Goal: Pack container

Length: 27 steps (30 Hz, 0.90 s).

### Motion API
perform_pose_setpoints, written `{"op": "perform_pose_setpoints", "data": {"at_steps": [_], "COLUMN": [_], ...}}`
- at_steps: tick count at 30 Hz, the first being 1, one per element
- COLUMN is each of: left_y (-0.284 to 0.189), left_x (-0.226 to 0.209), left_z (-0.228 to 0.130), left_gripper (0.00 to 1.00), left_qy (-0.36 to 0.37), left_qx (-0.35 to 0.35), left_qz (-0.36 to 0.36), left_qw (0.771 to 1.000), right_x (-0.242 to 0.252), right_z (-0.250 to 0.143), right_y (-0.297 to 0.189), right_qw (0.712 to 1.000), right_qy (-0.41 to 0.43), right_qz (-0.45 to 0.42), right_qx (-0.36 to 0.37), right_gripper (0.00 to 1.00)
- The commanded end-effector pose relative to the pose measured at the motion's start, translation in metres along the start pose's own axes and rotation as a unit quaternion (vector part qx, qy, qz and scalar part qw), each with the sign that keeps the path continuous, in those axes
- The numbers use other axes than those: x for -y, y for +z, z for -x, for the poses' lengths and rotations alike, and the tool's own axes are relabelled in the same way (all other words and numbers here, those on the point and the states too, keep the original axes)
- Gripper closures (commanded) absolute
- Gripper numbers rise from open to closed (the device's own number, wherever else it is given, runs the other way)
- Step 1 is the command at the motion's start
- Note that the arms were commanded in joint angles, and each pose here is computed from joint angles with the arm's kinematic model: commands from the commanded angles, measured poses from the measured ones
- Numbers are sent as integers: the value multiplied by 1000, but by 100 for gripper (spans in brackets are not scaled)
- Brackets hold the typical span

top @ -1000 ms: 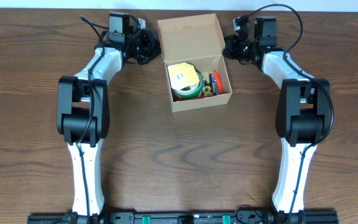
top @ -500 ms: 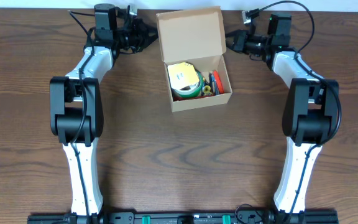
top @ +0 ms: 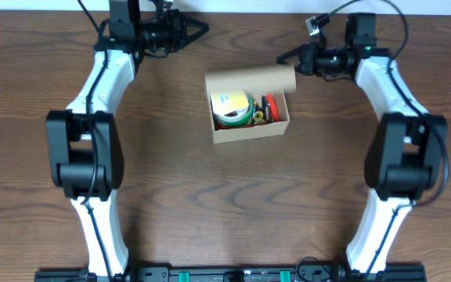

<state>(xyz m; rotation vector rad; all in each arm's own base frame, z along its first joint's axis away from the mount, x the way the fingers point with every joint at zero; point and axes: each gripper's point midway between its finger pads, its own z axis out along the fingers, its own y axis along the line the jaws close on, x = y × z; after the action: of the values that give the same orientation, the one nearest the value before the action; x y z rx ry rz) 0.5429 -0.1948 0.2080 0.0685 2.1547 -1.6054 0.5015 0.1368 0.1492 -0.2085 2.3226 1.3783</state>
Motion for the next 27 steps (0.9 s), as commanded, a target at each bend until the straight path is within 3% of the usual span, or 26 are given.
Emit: {"op": "perform_pose_setpoints", "data": {"at_steps": [1,7,16,27], "left_y": [-7,-11,-22,-2], "left_x": [35,12,17,-18], "left_z": [-6,-67,-124,-194], "left_gripper": [95,95,94,94], "left_qy": [80,82,138,110], "left_qx": [-14,-91,-167,-258], "left_qz": [-2,141,314,343], "left_qw": [997,982,924,896], "right_x": [-34,-40,-51,-5], "right_z": [6,-38,-78,-136], "right_y": [-19,-42,-44,-19], "right_qw": [987,969,955,947], "right_qy": [-148,-146,-131,-102], "right_qz": [-65,-183,-222,-229], "right_qx": [-1,-83,-149,-201], "right_gripper": [99,99,99,99]}}
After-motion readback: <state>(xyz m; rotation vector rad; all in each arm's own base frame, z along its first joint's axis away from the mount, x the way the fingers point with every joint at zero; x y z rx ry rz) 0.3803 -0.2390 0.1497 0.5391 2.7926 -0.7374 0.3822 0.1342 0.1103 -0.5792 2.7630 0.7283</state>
